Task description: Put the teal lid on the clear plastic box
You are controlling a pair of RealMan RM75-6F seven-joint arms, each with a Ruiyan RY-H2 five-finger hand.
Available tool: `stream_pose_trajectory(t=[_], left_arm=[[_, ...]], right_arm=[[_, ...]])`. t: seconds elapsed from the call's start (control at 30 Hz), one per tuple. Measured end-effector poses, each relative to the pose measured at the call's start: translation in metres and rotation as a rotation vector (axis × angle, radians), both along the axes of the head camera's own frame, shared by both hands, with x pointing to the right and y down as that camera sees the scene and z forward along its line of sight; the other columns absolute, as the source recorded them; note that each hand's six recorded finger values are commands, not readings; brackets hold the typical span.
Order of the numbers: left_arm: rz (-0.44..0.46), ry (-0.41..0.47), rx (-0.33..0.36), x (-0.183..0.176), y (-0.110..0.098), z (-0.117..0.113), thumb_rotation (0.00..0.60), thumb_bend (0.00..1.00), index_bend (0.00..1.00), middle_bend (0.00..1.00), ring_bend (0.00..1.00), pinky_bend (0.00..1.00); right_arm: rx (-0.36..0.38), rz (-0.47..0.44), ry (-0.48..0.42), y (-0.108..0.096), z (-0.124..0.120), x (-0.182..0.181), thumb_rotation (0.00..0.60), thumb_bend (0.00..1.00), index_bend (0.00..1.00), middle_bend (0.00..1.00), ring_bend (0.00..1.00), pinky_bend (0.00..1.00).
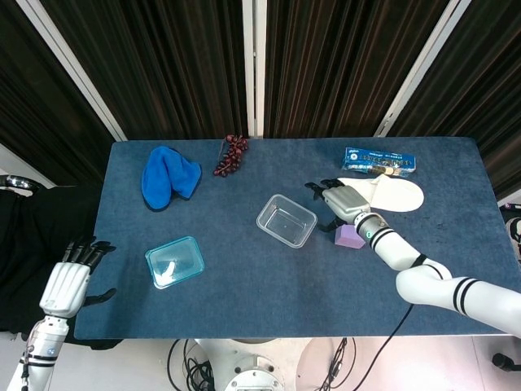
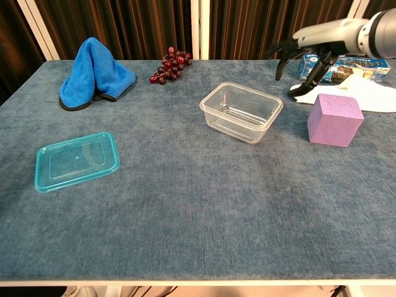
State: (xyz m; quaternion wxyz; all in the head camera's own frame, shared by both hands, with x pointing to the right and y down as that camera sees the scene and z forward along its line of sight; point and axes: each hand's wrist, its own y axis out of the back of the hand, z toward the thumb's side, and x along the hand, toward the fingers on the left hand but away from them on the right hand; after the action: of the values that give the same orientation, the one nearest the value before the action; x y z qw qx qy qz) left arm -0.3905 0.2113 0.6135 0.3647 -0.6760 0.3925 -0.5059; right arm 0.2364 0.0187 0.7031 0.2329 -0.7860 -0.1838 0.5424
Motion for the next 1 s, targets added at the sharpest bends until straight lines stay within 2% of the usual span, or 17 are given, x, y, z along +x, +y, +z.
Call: stream_pose_trajectory(t=[0.13,0.33,0.63,0.7,0.8,0.87,1.0], left_arm=[[-0.003,0.0,0.002,0.0,-0.001,-0.001,0.6,0.0,0.24,0.2,0.08,0.07],[-0.002,-0.01,0.002,0.001,-0.002,-0.001,0.6,0.0,0.24,0.2,0.08,0.07],[-0.017,-0.018,0.003,-0.002,-0.001,-0.002,0.6,0.0,0.24,0.2,0.08,0.07],[-0.014,-0.016,0.007,-0.001,-0.001,-0.003,0.6,0.0,0.24,0.2,0.08,0.07],[-0.016,-0.014,0.01,-0.002,0.0,-0.003,0.6,0.0,0.24,0.2,0.08,0.07],[-0.016,-0.013,0.009,-0.003,-0.001,-0.002,0.6,0.0,0.24,0.2,0.08,0.07],[0.006,-0.01,0.005,0.001,-0.005,0.0,0.6,0.0,0.24,0.2,0.08,0.07]], right_arm=[[-0.071,0.024,-0.049,0.002,0.008,-0.014,0.6,0.21,0.0,0.23,0.0,0.0],[-0.136,0.018,-0.121,-0.001,0.012,-0.045,0.6,0.21,0.0,0.23,0.0,0.0],[-0.157,-0.046,-0.177,0.004,0.012,-0.082,0.6,0.2,0.0,0.23,0.0,0.0],[-0.144,-0.054,-0.184,0.005,0.01,-0.082,0.6,0.18,0.0,0.21,0.0,0.0],[-0.082,-0.077,-0.18,0.004,0.004,-0.073,0.6,0.14,0.0,0.11,0.0,0.0],[-0.015,-0.106,-0.165,0.005,-0.001,-0.062,0.6,0.11,0.0,0.03,0.0,0.0],[0.119,-0.174,-0.109,0.017,-0.01,-0.035,0.6,0.07,0.0,0.0,0.0,0.0]])
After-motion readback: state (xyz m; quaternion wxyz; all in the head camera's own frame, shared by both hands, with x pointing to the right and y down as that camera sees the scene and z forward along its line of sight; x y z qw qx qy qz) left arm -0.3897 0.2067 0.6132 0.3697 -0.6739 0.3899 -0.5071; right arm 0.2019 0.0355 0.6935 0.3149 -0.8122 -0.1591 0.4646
